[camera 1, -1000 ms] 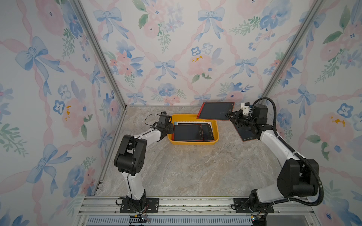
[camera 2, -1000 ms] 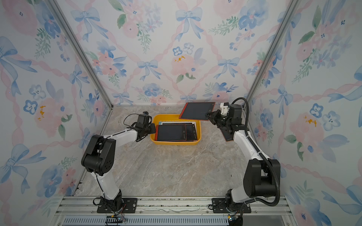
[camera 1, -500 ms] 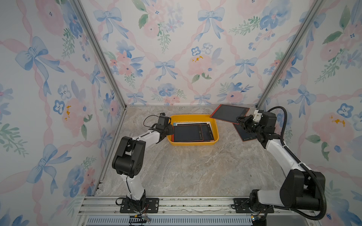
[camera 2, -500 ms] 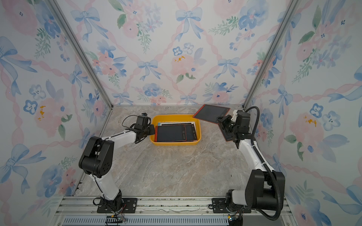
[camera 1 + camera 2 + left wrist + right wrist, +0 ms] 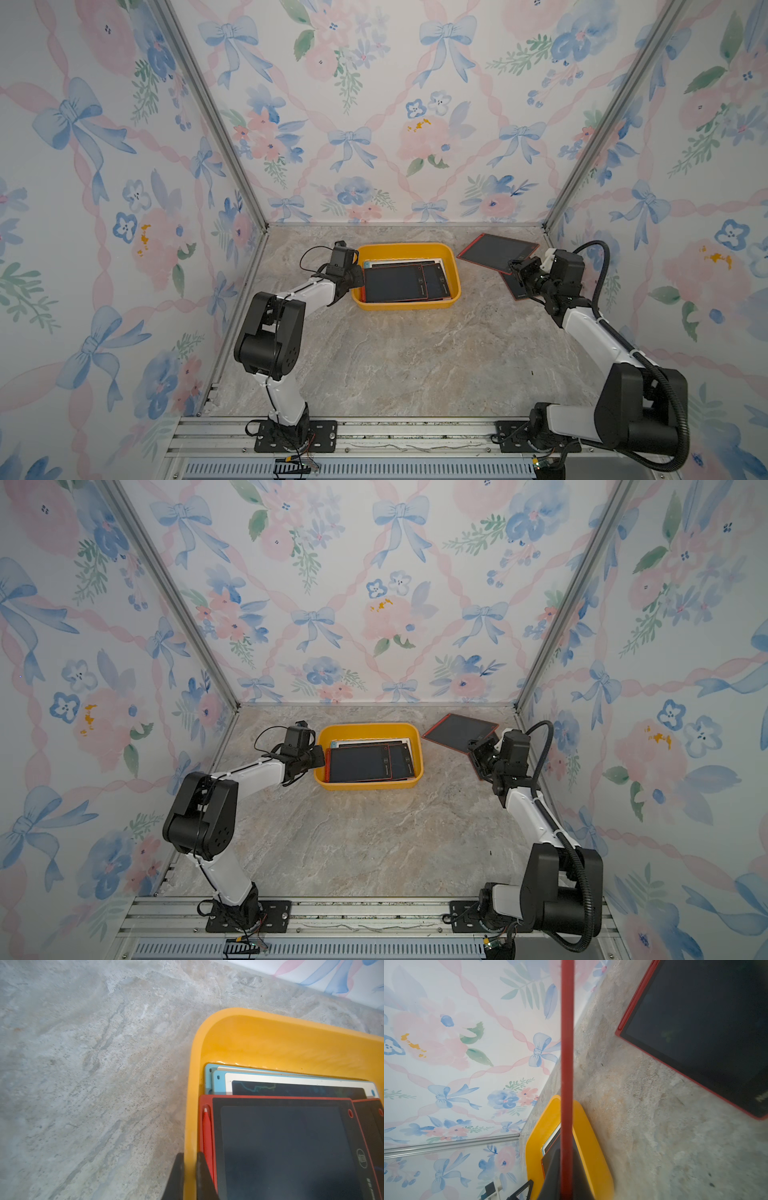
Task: Take out the writing tablet from the storage box
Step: Move the storage box to the center of the board, then place the writing tablet at the center of the board.
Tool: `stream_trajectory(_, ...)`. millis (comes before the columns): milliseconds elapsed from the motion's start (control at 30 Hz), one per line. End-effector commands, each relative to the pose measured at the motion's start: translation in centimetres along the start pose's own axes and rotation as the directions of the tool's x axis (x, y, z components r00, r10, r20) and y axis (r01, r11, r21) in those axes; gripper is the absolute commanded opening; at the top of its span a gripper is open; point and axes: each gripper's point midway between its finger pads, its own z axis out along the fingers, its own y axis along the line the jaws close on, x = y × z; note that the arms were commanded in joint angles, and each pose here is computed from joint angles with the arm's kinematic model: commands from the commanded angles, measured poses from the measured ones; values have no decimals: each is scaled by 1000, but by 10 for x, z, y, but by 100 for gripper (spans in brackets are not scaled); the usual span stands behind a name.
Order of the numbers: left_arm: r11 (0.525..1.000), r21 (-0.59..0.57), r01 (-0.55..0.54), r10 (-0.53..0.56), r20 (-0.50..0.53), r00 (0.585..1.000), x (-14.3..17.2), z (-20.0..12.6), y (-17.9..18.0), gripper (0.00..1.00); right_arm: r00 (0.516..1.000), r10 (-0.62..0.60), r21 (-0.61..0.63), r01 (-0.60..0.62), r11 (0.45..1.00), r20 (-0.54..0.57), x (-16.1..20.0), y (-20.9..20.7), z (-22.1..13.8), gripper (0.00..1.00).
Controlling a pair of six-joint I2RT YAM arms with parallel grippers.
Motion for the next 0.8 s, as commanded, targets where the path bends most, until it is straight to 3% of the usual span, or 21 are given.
stream_trajectory(0, 997, -71, 30, -33, -43, 999, 10, -5, 30, 0, 996, -20, -25, 22, 999, 86, -15, 7, -4, 2)
stream_trajectory(767, 999, -47, 8, -12, -67, 998, 14, 1, 26, 0, 984, 66, 138, -90, 986, 167, 67, -33, 23, 6)
